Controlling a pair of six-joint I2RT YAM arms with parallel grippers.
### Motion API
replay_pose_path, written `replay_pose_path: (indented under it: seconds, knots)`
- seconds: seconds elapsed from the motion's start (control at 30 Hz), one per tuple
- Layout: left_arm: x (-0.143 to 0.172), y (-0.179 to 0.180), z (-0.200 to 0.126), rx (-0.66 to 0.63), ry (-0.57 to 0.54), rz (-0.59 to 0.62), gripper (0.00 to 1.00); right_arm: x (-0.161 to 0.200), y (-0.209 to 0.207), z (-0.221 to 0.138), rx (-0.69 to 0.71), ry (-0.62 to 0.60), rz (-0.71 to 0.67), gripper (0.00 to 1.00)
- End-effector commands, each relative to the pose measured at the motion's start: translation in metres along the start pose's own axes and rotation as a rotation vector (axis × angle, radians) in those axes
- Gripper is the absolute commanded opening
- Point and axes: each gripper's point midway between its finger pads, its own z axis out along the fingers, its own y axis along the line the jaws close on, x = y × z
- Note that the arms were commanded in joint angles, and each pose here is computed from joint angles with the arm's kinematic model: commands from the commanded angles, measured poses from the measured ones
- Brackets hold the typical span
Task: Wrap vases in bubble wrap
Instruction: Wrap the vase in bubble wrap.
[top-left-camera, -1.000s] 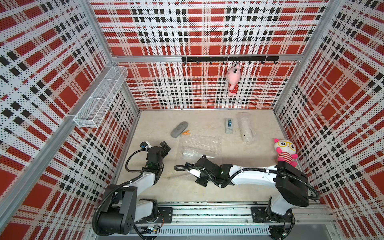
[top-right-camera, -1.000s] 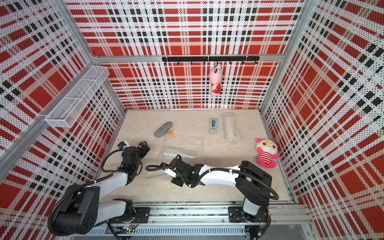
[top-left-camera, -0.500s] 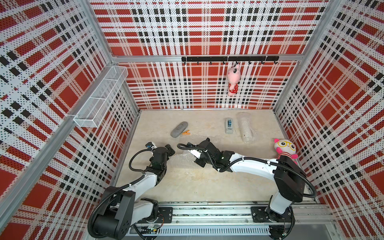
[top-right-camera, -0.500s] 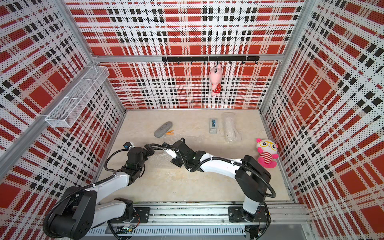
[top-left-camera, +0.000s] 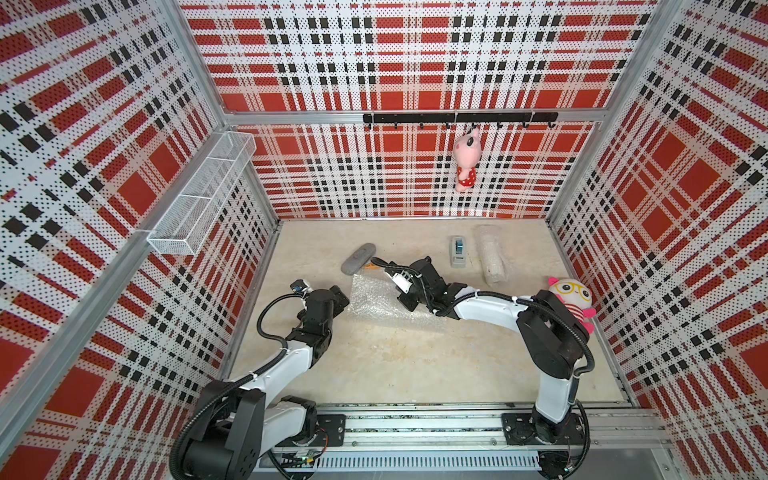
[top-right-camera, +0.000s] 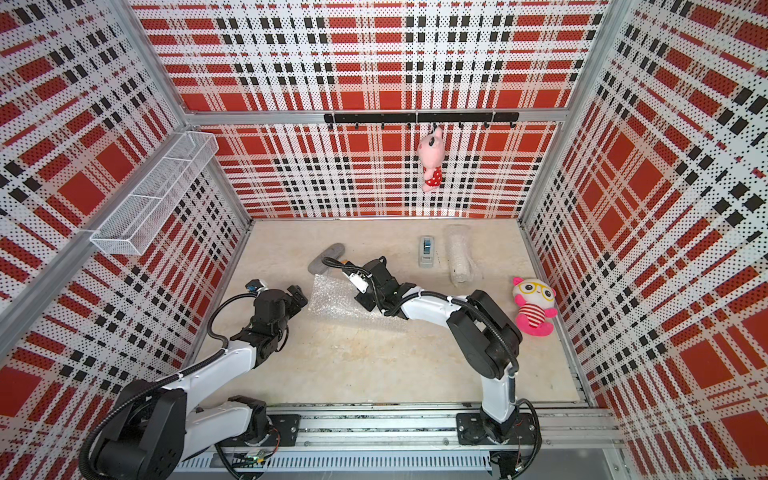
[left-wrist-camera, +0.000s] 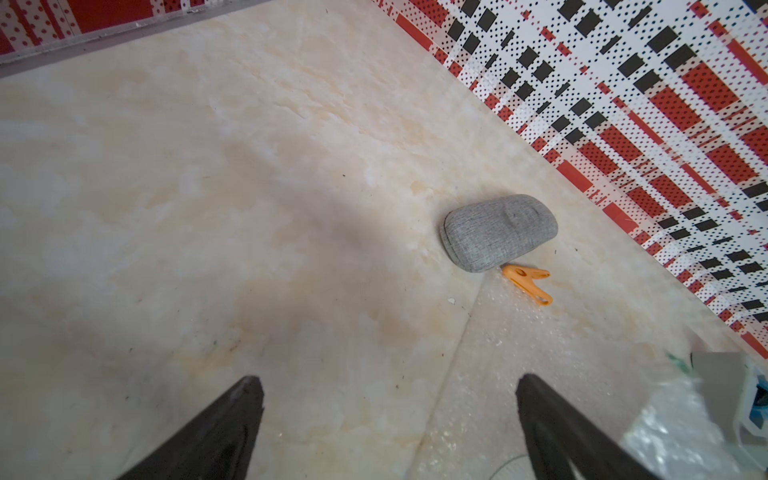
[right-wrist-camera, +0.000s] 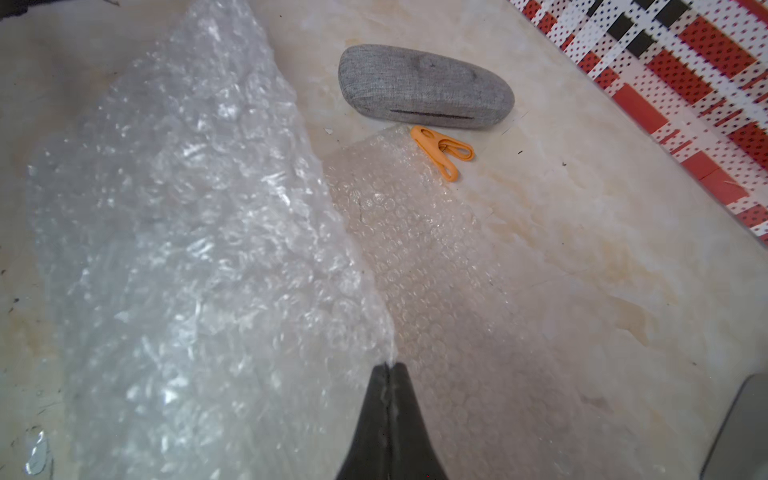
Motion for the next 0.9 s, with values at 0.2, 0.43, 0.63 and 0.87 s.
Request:
replay_pose_path:
  seconds: [0.2, 0.43, 0.63, 0.87]
  knots:
    - [0.021, -0.057, -0.014, 0.14, 0.049, 0.143, 0.98, -0.015, 0.02, -0.006, -0.1, -0.095, 0.023, 0.0]
    - [0.055, -0.072, 0.009, 0.125, 0.167, 0.207, 0.98, -0.01, 0.018, -0.005, -0.105, -0.097, 0.034, 0.0]
    - [0.066, -0.071, 0.025, 0.066, 0.21, 0.248, 0.98, -0.009, 0.008, -0.011, -0.091, -0.109, 0.047, 0.01]
    - [0.068, -0.066, 0.029, 0.031, 0.215, 0.27, 0.98, -0.01, -0.028, -0.041, 0.013, -0.115, 0.059, 0.54]
